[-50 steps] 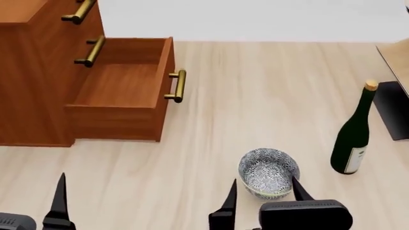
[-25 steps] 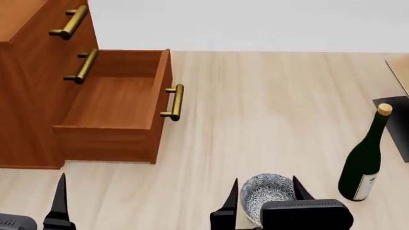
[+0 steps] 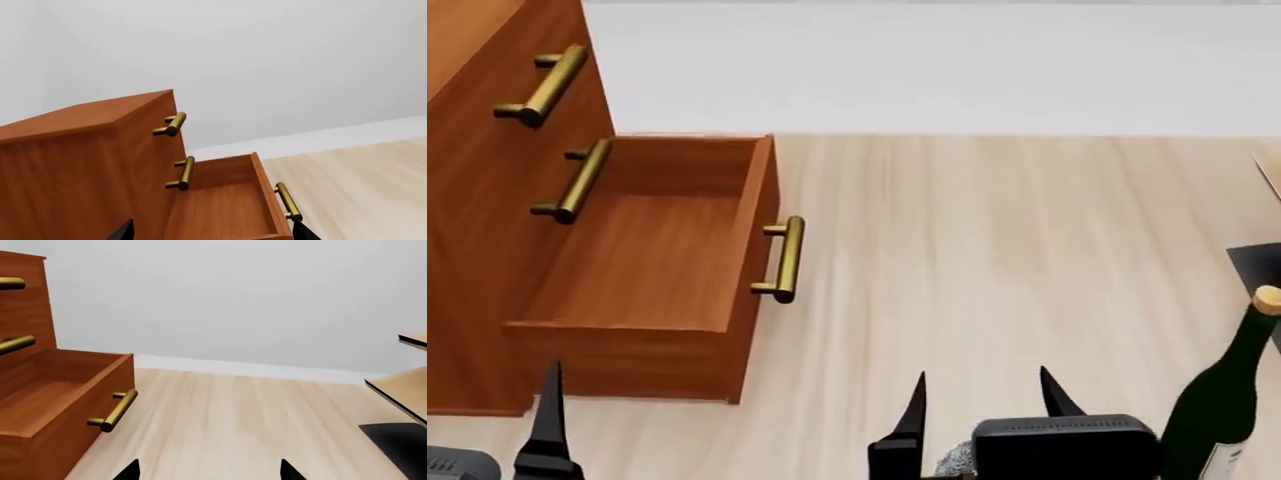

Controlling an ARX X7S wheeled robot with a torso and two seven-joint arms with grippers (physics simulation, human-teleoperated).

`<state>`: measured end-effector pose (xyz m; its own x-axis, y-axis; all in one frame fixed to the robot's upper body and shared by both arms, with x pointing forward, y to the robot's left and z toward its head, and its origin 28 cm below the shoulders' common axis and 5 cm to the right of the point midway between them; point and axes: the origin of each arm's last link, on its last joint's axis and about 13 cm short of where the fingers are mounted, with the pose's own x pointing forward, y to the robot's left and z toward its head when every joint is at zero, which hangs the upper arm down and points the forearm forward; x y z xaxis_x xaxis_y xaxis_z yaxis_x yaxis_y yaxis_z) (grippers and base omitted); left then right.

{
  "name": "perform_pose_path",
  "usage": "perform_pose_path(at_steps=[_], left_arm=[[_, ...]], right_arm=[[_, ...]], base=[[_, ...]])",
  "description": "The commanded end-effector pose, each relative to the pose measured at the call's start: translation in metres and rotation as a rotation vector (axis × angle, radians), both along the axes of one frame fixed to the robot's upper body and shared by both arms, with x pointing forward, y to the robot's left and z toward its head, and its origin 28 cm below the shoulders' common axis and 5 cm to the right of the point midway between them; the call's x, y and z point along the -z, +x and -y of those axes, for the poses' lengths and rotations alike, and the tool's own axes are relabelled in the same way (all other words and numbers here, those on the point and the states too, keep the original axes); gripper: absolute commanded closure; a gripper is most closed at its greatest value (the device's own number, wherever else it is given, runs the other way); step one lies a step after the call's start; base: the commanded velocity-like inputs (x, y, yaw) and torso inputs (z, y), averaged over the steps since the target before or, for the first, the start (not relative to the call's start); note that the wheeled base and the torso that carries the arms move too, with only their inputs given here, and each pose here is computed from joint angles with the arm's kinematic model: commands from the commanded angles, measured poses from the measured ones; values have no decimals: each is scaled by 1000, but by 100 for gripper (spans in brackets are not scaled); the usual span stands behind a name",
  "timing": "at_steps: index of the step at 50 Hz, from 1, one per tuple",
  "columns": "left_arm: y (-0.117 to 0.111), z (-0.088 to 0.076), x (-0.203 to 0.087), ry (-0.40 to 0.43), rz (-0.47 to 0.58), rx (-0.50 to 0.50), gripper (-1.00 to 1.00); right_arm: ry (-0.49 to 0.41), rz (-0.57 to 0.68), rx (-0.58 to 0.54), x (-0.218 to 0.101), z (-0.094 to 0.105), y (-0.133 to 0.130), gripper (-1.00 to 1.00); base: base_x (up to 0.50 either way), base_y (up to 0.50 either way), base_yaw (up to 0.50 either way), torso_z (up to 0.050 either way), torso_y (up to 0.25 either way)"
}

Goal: Put the wine bottle in the bottom drawer of the cabinet.

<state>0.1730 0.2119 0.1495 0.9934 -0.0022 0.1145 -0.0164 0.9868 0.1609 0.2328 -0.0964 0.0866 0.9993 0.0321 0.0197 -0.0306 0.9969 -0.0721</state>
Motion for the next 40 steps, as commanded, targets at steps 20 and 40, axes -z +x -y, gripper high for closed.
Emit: perform_pose_path(at_steps=[20, 40], left_arm=[[0, 1, 2, 5, 0, 1, -100], [-1, 1, 3, 4, 2, 1, -100]], right_arm=[[-2, 0, 11, 3, 1, 1, -100], [-10, -6, 39, 7, 0, 3, -100]], base=[[300, 0, 0, 0, 1], [25, 4, 0, 0, 0]])
